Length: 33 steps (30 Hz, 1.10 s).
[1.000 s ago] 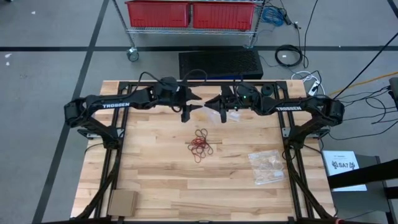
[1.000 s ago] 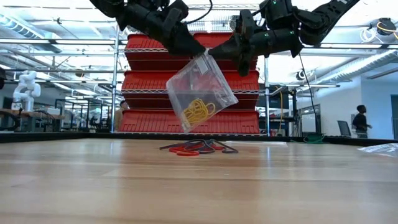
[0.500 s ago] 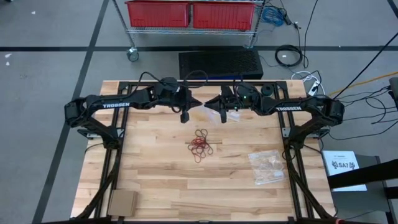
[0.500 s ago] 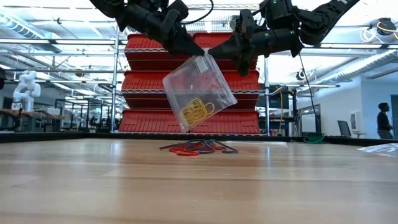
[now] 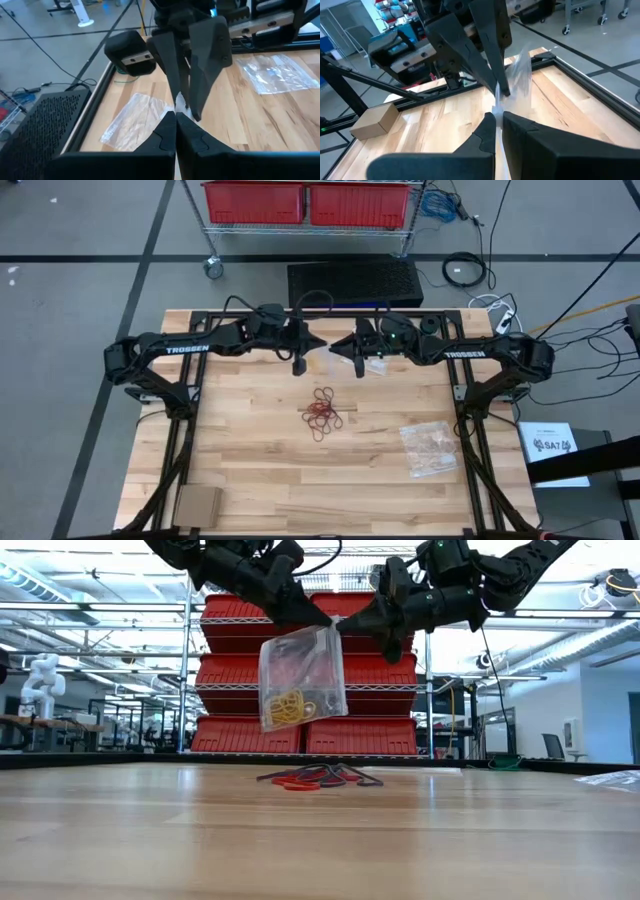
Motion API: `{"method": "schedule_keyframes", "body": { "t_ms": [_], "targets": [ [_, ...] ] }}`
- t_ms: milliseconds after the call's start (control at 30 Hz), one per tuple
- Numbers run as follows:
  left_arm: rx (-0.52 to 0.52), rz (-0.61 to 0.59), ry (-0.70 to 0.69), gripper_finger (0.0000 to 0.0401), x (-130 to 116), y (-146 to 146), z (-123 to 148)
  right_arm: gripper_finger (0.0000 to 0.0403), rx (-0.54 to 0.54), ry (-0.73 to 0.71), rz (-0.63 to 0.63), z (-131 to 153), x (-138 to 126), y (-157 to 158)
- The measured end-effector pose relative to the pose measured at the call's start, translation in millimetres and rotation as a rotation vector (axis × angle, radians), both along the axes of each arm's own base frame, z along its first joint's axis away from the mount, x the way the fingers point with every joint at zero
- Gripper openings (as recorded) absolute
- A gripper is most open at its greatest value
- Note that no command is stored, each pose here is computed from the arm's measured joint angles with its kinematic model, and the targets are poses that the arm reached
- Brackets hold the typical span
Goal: Sort rubber bands
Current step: Close the top left transparent zip bag
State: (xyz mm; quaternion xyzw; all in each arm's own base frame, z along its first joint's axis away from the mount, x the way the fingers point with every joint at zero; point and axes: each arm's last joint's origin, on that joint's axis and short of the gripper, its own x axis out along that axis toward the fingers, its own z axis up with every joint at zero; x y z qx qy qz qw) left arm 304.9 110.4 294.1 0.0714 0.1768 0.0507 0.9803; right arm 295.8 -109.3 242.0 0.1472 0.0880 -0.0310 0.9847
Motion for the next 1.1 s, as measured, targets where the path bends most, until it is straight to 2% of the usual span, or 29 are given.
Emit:
{"method": "schedule_keyframes", "body": {
  "t_ms": [700,867,1100],
  "targets": [
    [0.028,0.081,-0.058,0.0,-7.3,16.7,8.7,0.0002,0.029,0.092,0.012,-9.9,0.3,6.5],
    [0.03,0.091,-0.06,0.0,-9.0,18.9,9.9,0.0002,0.028,0.143,-0.017,-14.6,-0.1,8.9],
    [0.037,0.096,-0.072,0.0,-13.0,18.6,14.9,0.0003,0.009,0.145,-0.013,-12.9,-1.2,10.2]
  ]
}}
